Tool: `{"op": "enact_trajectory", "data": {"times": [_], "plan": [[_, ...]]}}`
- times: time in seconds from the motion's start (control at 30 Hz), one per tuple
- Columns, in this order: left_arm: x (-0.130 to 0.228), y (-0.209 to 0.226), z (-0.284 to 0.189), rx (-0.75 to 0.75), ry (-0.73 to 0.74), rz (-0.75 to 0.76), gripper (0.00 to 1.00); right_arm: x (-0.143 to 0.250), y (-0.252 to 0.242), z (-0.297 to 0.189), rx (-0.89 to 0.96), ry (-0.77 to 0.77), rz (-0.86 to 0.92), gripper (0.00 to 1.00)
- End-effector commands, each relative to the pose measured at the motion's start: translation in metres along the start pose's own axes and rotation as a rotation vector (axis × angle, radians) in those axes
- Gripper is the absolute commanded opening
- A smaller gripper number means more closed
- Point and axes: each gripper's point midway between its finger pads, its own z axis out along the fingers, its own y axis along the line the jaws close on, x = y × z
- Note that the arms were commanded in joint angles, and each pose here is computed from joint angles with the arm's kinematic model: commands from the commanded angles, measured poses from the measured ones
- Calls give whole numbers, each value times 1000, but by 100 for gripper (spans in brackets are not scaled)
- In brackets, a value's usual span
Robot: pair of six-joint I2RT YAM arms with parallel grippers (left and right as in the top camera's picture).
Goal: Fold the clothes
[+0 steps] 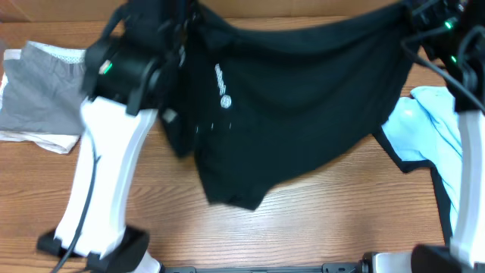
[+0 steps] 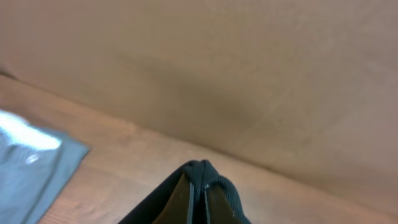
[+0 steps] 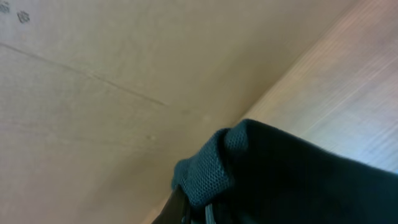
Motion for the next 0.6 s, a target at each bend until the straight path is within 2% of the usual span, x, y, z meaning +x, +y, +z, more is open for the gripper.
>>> {"op": "enact_trajectory", "data": {"times": [0.0, 0.1, 0.2, 0.3, 0.37, 0.43, 0.57], "plan": [[-30, 9, 20, 41, -67, -51, 4, 1, 27, 14, -130, 38, -29, 4], [-66, 25, 22, 73, -152, -122, 4, -8, 52, 10, -238, 11, -45, 4], [-106, 44, 1, 91, -237, -170, 4, -23, 69, -8, -285, -31, -56, 4], [-129, 59, -25, 113, -260, -185, 4, -29, 77, -24, -293, -43, -71, 4], [-128, 67, -33, 110, -237, -183, 4, -27, 74, -26, -279, -32, -69, 4], [-113, 75, -31, 80, -172, -172, 4, -18, 62, -21, -231, 6, -62, 4], [-54, 95, -10, -33, 55, -132, 5, 5, 21, -6, -67, 92, -56, 4]]}}
